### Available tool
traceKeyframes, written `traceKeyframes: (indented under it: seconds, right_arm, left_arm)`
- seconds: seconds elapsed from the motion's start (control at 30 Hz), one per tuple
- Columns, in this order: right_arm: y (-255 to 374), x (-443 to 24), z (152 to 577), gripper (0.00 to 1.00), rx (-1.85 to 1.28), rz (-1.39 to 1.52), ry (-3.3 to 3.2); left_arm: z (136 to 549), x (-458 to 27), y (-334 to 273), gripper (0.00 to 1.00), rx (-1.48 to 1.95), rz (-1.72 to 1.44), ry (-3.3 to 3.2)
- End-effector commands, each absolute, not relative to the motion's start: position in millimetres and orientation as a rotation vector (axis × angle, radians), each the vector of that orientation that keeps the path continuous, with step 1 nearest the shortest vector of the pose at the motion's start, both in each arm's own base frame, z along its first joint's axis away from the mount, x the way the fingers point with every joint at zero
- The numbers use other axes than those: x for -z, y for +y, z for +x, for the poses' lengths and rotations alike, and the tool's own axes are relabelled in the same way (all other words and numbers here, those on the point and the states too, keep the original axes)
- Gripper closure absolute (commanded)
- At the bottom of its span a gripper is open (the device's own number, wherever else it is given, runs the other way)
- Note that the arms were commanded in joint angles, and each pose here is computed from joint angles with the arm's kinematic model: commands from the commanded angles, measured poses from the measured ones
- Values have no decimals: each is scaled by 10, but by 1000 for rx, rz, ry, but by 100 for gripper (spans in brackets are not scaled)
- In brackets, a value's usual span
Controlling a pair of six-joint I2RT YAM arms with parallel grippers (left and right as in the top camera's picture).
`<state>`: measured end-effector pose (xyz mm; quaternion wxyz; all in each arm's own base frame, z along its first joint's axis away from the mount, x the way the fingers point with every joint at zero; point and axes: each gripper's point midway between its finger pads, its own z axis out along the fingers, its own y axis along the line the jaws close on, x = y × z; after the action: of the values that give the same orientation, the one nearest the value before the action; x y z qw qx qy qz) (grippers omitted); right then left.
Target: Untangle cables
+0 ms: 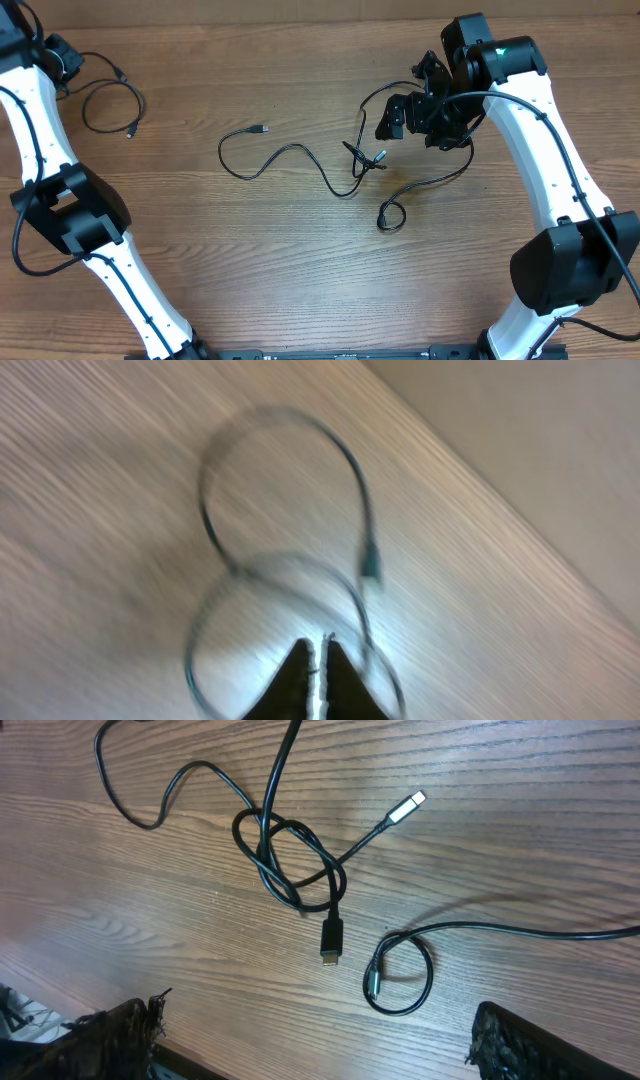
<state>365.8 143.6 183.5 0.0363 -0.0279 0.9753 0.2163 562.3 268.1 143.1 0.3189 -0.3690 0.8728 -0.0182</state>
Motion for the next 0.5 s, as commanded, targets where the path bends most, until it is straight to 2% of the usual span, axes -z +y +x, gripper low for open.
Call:
traceKeyframes:
  seconds: [0.0,0.27,0.47]
  right_arm:
    - [1449,-1907,3665,0,-680,-90,2967]
    - [1453,-1911,3685,0,-680,-94,2958]
    - [1454,-1912,3691,0,-680,-95,2955]
  left_arm:
    - [5565,-1616,2201,96,297,-891,2378]
    - [4768,-909,1635,96,232,-1060,2825]
    - [4519,-232,1425,96,64,-1039,3006]
